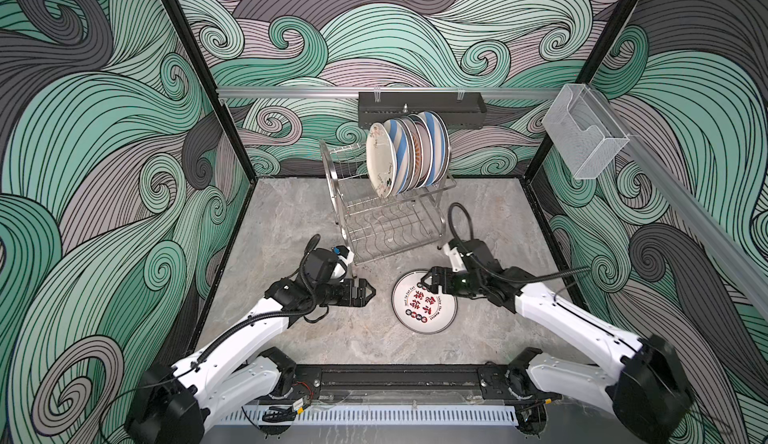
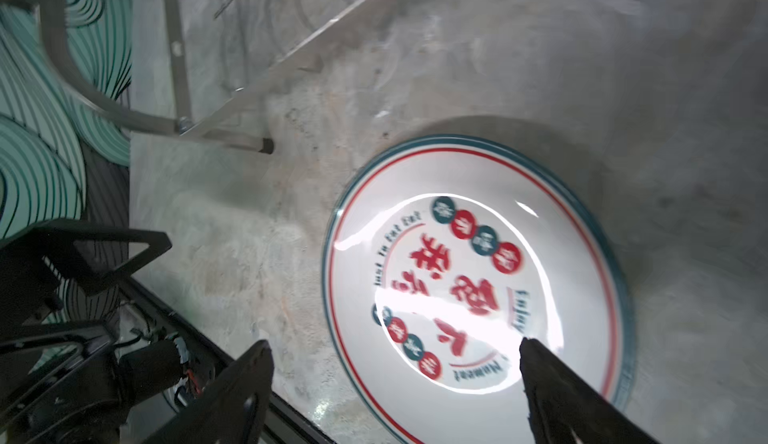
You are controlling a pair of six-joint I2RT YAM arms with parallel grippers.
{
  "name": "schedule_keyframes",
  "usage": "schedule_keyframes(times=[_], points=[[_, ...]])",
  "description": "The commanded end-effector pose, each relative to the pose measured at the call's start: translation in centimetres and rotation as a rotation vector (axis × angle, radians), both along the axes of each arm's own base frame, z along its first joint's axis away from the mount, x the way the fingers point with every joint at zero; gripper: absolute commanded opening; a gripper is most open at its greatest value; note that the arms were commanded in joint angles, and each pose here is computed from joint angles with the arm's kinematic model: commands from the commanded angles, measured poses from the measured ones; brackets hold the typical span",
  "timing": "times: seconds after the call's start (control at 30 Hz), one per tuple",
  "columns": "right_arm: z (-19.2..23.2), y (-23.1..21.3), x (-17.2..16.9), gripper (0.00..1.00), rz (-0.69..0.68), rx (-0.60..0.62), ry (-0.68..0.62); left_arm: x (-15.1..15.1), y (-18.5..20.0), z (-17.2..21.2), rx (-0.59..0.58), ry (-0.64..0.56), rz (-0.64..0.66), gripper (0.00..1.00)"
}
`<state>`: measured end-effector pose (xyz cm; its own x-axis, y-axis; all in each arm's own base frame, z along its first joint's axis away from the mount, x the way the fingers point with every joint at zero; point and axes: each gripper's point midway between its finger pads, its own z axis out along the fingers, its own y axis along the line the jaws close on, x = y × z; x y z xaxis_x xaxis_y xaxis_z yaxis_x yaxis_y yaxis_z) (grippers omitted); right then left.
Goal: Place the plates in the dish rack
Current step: 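Move the left gripper toward the red-text plate while the right gripper holds its rim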
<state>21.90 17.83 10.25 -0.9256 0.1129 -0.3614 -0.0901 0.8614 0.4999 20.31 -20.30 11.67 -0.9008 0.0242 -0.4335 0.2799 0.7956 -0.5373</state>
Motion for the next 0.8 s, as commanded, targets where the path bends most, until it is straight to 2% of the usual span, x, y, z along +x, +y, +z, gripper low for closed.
schedule_keyframes(times=[0.0, 0.27, 0.67, 0.77], points=[[-3.6, -4.1, -3.5, 0.84, -0.093, -0.072, 0.131, 1.6, -1.3, 0.8, 0.008, -0.067, 0.002, 0.99], [-5.7, -5.8, -4.9, 0.8, -0.177, -0.013, 0.166, 2.0, -3.2, -0.7, 0.074, -0.067, -0.062, 0.99], [-7.1, -4.4, -3.7, 0.75, -0.198, 0.172, 0.146, 3.0, -6.8, -2.9, 0.09, -0.045, -0.137, 0.99], [-7.7, -4.3, -3.6, 0.73, -0.196, 0.175, 0.154, 2.9, -7.6, -4.2, 0.112, -0.019, -0.165, 0.99]])
